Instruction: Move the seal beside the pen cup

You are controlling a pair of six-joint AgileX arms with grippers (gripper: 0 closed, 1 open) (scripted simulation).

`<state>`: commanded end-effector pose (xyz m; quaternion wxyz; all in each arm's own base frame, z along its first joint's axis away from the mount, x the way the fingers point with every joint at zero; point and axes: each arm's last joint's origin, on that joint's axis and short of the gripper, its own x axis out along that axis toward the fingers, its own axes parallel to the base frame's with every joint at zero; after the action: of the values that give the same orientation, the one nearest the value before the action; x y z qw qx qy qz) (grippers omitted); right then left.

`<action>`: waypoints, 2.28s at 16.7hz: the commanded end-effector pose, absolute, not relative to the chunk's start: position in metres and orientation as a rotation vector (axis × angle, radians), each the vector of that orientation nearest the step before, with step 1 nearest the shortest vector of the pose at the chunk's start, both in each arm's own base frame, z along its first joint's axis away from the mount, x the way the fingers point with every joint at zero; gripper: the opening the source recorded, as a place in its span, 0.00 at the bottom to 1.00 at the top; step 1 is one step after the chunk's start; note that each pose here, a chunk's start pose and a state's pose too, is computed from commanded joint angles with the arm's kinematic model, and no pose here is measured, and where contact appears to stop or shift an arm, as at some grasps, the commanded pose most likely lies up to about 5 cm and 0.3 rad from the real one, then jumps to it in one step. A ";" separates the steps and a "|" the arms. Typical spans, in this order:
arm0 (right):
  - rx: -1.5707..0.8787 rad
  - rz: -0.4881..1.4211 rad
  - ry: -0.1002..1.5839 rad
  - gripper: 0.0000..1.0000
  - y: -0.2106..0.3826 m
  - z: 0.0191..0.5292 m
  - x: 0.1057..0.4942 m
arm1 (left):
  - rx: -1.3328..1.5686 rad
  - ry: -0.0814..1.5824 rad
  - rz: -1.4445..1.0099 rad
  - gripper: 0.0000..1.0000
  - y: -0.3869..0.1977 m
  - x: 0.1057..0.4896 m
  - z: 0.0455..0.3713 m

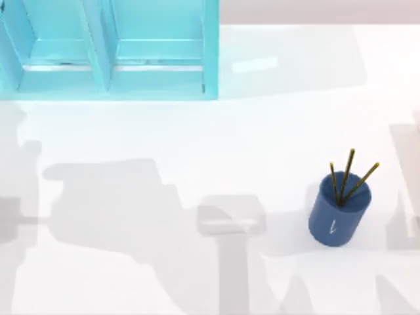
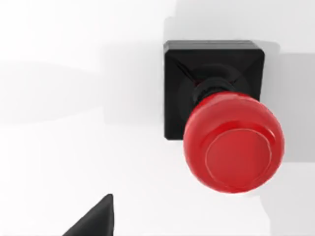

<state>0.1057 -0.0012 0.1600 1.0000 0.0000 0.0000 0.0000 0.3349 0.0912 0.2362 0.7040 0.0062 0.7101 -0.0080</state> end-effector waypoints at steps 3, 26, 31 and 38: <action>0.000 0.000 0.000 1.00 -0.001 0.160 0.106 | 0.015 1.572 -0.016 1.00 0.092 0.338 0.205; 0.000 0.000 0.000 1.00 -0.001 0.160 0.106 | 0.015 1.571 -0.016 0.02 0.092 0.334 0.149; 0.000 0.000 0.000 1.00 -0.001 0.160 0.106 | 0.015 1.571 -0.016 0.00 0.092 0.334 0.149; 0.000 0.000 0.000 1.00 -0.001 0.160 0.106 | 0.019 1.567 -0.018 0.00 0.080 0.341 0.160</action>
<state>0.1057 -0.0012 0.1600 1.0000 0.0000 0.0000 0.0000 0.3405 0.0803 0.1598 0.7083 0.0086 0.7058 -0.0081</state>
